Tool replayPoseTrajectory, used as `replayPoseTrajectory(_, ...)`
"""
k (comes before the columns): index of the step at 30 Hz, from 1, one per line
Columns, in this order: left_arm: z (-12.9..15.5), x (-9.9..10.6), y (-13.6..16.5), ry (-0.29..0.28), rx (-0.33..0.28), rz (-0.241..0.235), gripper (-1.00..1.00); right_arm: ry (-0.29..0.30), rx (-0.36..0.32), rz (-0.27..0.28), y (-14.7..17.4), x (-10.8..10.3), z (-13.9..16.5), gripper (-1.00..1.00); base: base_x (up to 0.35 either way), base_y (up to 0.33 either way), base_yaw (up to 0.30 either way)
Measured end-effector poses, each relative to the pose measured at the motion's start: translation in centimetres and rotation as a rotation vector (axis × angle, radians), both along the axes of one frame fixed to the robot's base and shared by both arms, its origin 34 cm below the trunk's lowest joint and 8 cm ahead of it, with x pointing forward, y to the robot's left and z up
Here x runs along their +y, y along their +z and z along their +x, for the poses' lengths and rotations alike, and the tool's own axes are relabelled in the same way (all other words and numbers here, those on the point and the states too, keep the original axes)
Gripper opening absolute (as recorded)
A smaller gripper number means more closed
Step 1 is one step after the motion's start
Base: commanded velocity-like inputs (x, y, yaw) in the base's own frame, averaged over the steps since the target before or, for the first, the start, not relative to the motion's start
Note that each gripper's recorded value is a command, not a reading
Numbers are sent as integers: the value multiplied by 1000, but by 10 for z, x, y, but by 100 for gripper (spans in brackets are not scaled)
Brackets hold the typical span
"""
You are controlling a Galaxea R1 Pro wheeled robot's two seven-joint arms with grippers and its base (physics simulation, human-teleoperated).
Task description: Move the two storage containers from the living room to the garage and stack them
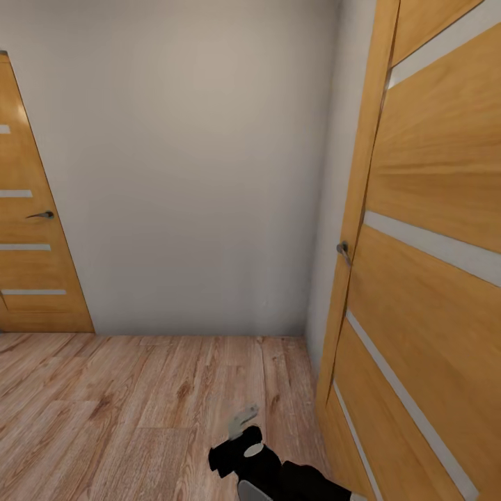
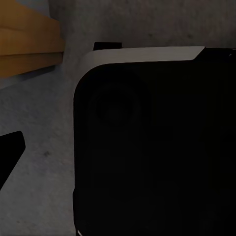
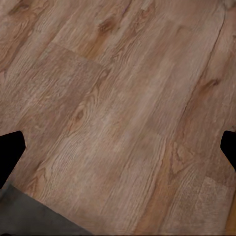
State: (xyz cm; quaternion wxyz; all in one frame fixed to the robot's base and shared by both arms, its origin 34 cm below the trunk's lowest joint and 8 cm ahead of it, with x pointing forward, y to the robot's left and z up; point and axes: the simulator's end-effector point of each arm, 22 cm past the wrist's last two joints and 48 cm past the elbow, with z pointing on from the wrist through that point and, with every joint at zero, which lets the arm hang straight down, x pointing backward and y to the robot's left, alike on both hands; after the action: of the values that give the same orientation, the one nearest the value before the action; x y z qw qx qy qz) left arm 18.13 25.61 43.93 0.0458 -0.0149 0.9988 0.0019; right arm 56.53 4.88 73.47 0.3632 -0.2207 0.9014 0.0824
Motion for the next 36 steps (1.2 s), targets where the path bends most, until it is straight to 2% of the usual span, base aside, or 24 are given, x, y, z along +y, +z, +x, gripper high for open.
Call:
replayPoseTrajectory(3, 0, 0, 0, 0, -1, 0, 100, 39, 113, 52, -46, -16, -10, 100, 0, 0, 0)
replayPoseTrajectory(7, 0, -1, 0, 1, -1, -1, 100, 36, 158, 63, -73, -33, -13, 100, 0, 0, 0)
replayPoseTrajectory(14, 0, -1, 0, -1, -1, -2, 100, 27, 179, 44, -92, -51, -15, 100, 0, 0, 0)
replayPoseTrajectory(19, 0, -1, 0, -2, -1, -2, 100, 66, 180, 13, -100, -49, -26, 100, 0, 0, 0)
replayPoseTrajectory(25, 0, -1, 0, -1, -1, -2, 100, 77, 181, 3, -102, -48, -29, 100, 0, 0, 0)
replayPoseTrajectory(27, 0, -1, 0, -2, -1, -2, 100, 52, 160, -20, -106, -62, -18, 100, 0, 0, 0)
replayPoseTrajectory(28, 0, -1, 0, -1, -1, -2, 100, 14, 129, -72, -123, -94, -10, 100, 0, 0, 0)
replayPoseTrajectory(31, 0, -1, 0, -1, -1, -2, 100, 11, 123, -83, -129, -100, -13, 100, 0, 0, 0)
replayPoseTrajectory(36, 0, -1, 0, 0, -1, -2, 100, 15, 140, -91, -148, -106, -37, 100, 0, 0, 0)
